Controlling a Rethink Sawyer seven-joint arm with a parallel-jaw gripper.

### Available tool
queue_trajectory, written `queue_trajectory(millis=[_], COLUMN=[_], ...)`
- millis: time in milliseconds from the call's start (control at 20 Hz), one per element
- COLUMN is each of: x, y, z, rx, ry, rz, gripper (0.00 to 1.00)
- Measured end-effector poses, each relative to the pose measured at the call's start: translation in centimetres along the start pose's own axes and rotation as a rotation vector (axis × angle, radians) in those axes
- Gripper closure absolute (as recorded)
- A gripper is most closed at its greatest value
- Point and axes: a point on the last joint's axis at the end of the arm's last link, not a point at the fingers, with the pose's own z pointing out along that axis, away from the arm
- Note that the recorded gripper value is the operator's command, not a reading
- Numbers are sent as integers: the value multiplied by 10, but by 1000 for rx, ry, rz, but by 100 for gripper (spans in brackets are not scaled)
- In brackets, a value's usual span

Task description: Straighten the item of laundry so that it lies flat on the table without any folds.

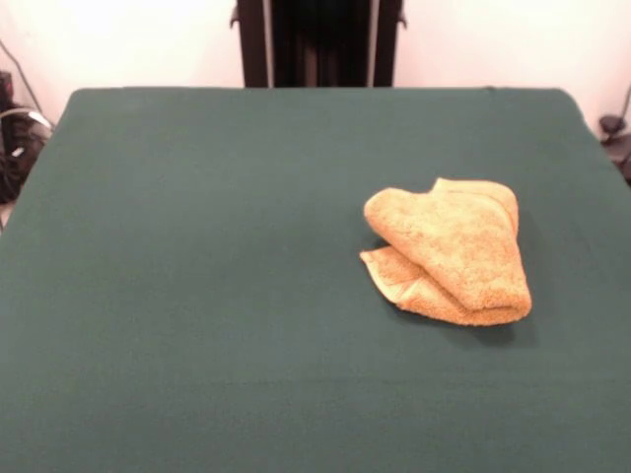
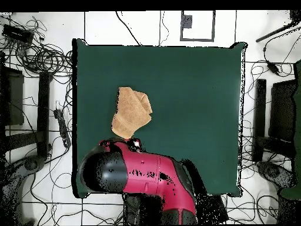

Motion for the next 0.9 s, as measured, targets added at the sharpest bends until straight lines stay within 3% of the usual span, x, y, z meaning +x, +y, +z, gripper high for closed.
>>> queue_trajectory(millis=[650, 900], x=[13, 15], y=[-2, -4], z=[46, 63], rx=[-9, -4], ry=[104, 113], rz=[29, 32], gripper=[0, 0])
